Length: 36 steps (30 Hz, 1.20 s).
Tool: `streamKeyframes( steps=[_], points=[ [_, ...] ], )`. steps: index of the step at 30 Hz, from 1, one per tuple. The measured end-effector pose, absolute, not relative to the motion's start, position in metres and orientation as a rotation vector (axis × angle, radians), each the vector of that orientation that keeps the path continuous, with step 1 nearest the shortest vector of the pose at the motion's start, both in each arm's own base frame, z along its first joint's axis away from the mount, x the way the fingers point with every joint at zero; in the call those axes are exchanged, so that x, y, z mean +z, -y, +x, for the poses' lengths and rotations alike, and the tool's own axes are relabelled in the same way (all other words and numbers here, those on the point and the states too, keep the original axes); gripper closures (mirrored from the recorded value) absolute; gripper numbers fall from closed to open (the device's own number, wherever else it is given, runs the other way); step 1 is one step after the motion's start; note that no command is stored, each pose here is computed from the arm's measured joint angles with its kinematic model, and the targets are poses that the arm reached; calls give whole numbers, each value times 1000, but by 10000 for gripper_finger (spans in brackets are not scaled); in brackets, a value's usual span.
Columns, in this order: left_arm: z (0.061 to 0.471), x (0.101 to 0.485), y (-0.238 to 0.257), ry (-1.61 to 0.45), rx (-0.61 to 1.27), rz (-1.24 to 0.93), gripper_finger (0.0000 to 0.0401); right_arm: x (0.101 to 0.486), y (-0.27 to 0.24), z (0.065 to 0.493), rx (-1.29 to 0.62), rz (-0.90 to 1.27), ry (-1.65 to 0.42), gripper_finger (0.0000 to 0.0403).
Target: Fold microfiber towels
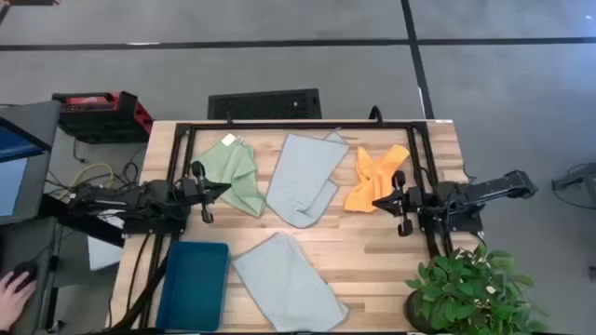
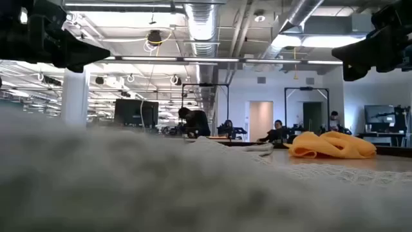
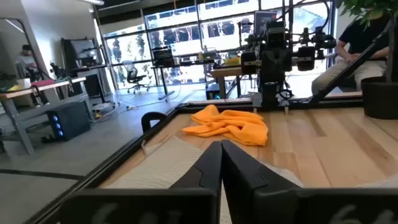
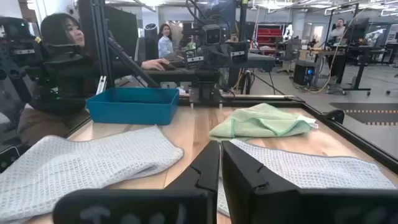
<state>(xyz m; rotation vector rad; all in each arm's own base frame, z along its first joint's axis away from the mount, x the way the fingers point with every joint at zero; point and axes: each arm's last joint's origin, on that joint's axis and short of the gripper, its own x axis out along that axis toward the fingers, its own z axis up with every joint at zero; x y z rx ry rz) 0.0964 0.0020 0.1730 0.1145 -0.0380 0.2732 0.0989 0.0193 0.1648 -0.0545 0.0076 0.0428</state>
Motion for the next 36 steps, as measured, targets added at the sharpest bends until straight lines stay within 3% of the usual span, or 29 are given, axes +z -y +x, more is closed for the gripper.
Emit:
streamKeyframes(
  steps=[24, 29, 36],
  points=[
    [96, 175, -2, 61, 277, 115, 401, 165, -19, 99, 43, -55, -7, 362],
    [91, 201, -1, 185, 262, 224, 401, 165, -19, 99, 42, -54, -2, 362],
    [88, 244, -1, 172, 249, 320, 401, 171, -19, 99, 41, -42, 58, 364]
  ],
)
